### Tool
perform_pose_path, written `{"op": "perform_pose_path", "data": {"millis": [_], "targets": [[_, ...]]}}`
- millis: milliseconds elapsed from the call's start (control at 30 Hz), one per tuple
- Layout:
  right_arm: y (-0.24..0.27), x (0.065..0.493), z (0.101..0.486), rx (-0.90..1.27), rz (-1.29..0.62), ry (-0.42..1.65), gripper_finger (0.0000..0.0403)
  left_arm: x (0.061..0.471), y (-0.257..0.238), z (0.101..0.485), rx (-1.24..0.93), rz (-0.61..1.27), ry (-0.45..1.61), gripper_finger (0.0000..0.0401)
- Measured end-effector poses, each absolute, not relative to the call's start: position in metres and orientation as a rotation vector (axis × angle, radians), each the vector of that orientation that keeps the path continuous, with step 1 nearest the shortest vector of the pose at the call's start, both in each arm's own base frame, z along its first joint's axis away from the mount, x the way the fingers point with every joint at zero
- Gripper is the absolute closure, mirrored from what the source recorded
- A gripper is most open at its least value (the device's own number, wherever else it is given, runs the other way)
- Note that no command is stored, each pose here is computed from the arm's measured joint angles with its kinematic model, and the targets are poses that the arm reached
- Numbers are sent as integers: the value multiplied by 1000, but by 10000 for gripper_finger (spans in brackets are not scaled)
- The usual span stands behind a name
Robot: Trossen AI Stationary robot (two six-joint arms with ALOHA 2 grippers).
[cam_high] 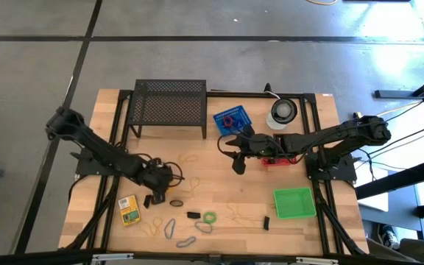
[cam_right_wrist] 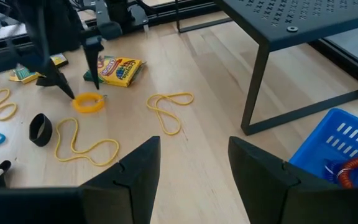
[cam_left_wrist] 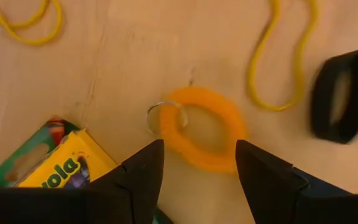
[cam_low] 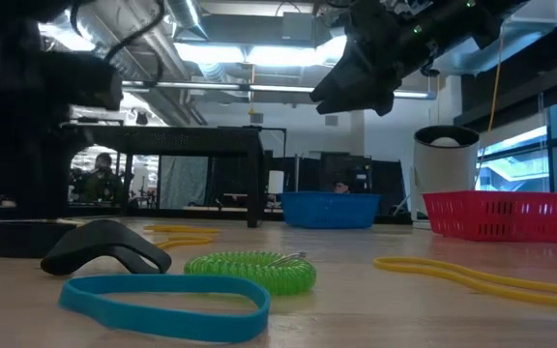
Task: Pick & Place Office Desk Supplies
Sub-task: Put the yellow wrist coil into the blue bin
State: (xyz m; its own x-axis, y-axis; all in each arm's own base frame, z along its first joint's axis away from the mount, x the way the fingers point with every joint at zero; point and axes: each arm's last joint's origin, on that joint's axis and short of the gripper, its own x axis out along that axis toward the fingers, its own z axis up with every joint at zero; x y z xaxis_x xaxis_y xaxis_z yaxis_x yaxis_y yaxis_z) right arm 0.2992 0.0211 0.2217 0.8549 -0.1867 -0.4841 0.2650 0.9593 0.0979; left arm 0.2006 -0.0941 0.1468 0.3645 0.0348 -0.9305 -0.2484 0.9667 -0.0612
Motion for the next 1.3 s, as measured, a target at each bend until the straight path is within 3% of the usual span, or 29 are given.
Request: {"op": "perform_pose_path", "data": {"millis": [367,500,733,800,1033,1300], "targets": [[21,299,222,118,-227,494,213,208,-93,124,-129,241,1263,218],[21,299,222,101,-223,496,213,209,-94,124,-60,188,1247,262],[21,299,222,94,-221,497,213,215,-97,125,54,81,1184,381],[21,299,222,101,-223,497,213,218,-97,130,90,89,1145,388],[21,299,222,126,-229,492,213,246,-102,173,326,122,817,383],[21,300,223,128,-229,485,213,276,-115,241,522,52,170,382]]}}
